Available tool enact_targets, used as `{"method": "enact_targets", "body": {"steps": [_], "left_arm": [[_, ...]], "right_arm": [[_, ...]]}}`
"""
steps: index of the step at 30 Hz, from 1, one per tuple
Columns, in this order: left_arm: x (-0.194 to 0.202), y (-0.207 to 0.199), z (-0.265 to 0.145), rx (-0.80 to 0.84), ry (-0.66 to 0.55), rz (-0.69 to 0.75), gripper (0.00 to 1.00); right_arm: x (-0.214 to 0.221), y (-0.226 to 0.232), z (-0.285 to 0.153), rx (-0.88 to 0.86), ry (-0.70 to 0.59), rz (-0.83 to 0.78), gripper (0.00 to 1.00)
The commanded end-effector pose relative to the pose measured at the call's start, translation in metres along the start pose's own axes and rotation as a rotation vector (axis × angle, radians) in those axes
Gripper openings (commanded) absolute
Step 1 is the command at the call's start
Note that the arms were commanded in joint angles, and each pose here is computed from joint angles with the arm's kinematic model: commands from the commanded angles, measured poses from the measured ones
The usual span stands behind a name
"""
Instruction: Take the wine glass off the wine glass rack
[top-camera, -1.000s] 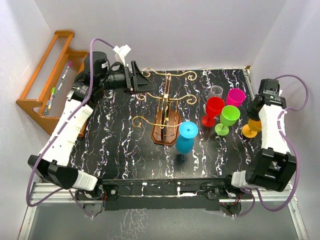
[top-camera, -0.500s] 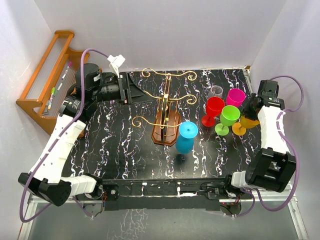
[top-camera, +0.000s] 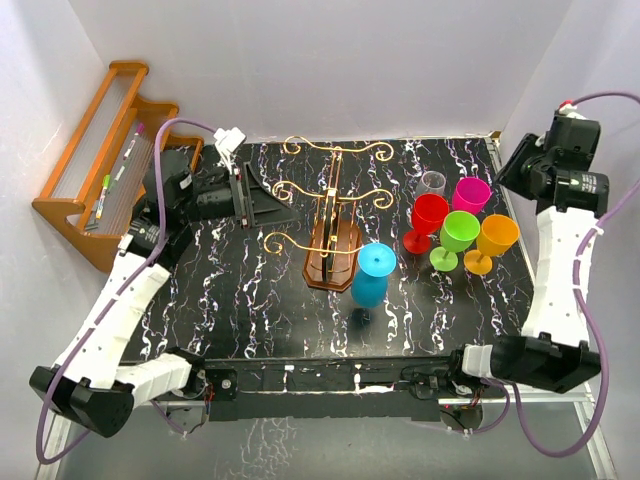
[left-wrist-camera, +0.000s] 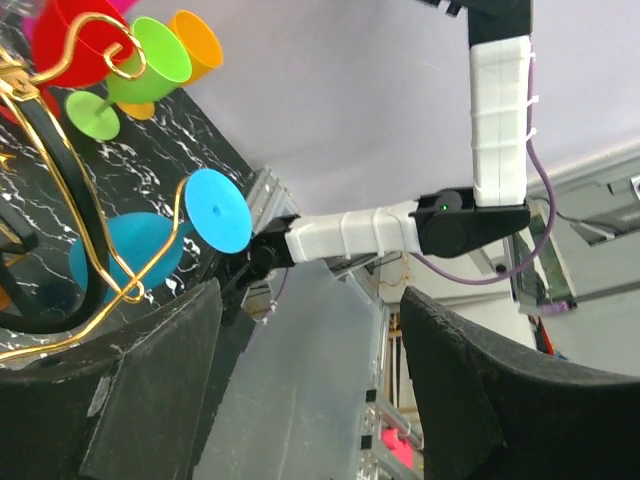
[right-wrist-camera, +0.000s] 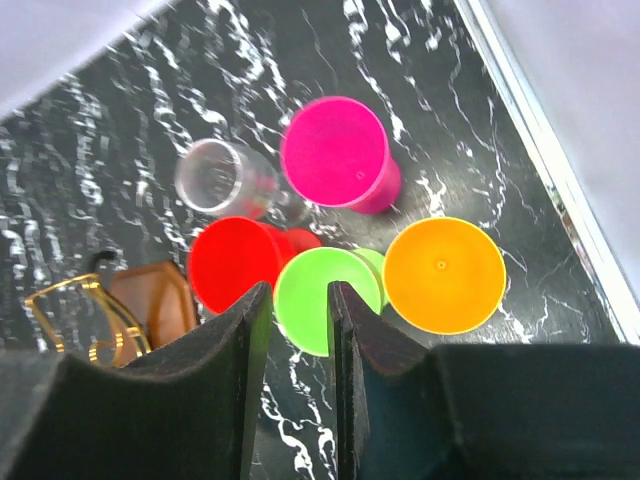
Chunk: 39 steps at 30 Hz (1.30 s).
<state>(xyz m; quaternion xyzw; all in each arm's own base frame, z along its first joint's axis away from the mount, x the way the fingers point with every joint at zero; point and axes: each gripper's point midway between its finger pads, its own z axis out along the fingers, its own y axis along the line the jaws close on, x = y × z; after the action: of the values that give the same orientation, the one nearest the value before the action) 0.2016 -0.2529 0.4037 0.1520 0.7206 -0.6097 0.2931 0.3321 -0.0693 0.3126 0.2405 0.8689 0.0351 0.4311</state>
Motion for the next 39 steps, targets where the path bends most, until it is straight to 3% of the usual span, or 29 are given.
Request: {"method": "enact_targets", "body": {"steps": [1, 5, 10, 17, 21, 28, 39], "left_arm": [[0.013, -0.043, -0.009, 0.218, 0.029, 0.04, 0.69], [0.043, -0.05, -0.001, 0.256, 0.115, 0.043, 0.65], [0.09, -0.045, 0.011, 0.181, 0.27, 0.037, 0.64], [0.143, -0.014, 0.049, 0.04, 0.422, -0.079, 0.58], [0.153, 0.009, 0.066, -0.032, 0.409, -0.212, 0.55], [0.144, 0.027, 0.079, -0.134, 0.282, -0.378, 0.54], [0.149, 0.023, 0.1, -0.207, 0.21, -0.408, 0.49]], "right_arm": [[-0.03, 0.024, -0.056, -0.09, -0.121, -0.012, 0.32], [-0.036, 0.044, -0.066, -0.194, -0.153, 0.006, 0.32], [-0.039, 0.056, -0.071, -0.254, -0.163, 0.029, 0.3], [-0.048, 0.062, -0.087, -0.275, -0.217, 0.04, 0.29], [-0.052, 0.06, -0.096, -0.263, -0.253, 0.037, 0.28], [-0.063, 0.061, -0.109, -0.269, -0.321, 0.048, 0.28], [-0.08, 0.06, -0.129, -0.271, -0.44, 0.055, 0.26]]}}
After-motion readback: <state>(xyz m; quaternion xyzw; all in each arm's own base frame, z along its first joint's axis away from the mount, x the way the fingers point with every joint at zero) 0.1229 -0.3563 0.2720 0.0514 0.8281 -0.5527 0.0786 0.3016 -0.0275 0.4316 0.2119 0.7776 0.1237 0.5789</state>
